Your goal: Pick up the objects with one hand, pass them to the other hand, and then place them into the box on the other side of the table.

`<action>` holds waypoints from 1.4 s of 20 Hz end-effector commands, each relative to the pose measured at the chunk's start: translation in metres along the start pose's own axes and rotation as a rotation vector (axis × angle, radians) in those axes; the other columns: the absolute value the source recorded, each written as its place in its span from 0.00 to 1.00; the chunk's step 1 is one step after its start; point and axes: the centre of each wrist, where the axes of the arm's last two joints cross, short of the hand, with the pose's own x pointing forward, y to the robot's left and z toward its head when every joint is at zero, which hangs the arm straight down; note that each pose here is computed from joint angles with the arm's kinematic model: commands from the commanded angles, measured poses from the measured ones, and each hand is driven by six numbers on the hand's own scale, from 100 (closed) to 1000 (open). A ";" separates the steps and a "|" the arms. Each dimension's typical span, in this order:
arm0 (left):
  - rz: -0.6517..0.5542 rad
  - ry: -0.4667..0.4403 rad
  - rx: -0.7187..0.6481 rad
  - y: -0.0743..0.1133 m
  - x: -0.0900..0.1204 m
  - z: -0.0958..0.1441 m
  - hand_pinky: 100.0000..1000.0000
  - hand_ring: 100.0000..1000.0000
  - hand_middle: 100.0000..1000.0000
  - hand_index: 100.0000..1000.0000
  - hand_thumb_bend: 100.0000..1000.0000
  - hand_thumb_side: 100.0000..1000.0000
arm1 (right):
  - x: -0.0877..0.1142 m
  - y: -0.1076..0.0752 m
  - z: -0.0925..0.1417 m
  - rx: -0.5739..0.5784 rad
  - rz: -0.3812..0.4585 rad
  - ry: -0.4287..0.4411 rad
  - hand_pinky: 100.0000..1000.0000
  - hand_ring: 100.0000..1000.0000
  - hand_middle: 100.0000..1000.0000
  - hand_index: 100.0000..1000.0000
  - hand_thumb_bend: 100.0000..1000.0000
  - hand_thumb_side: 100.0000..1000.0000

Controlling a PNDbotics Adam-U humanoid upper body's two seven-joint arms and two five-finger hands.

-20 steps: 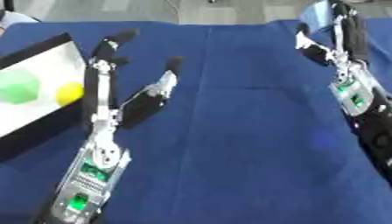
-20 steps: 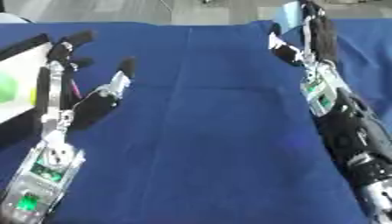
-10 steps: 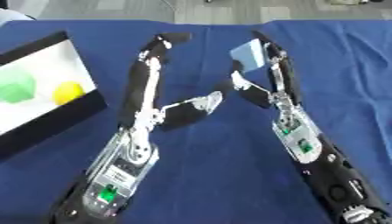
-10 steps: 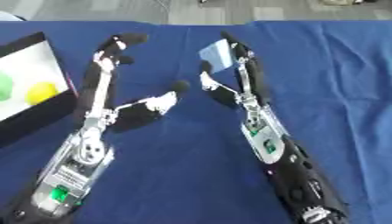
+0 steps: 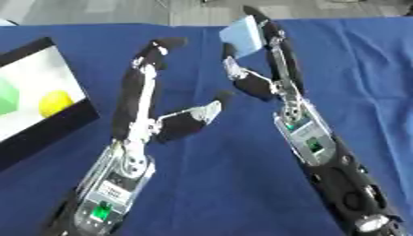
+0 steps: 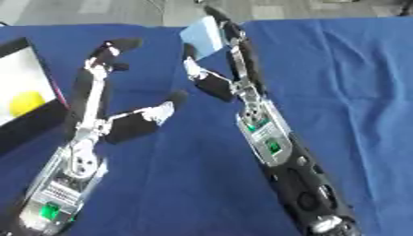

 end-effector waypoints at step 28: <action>-0.115 -0.167 0.204 0.022 0.041 -0.026 0.71 0.87 0.73 0.80 0.57 0.06 | 0.054 -0.042 -0.012 0.193 -0.321 0.040 0.55 0.43 0.24 0.41 0.00 0.38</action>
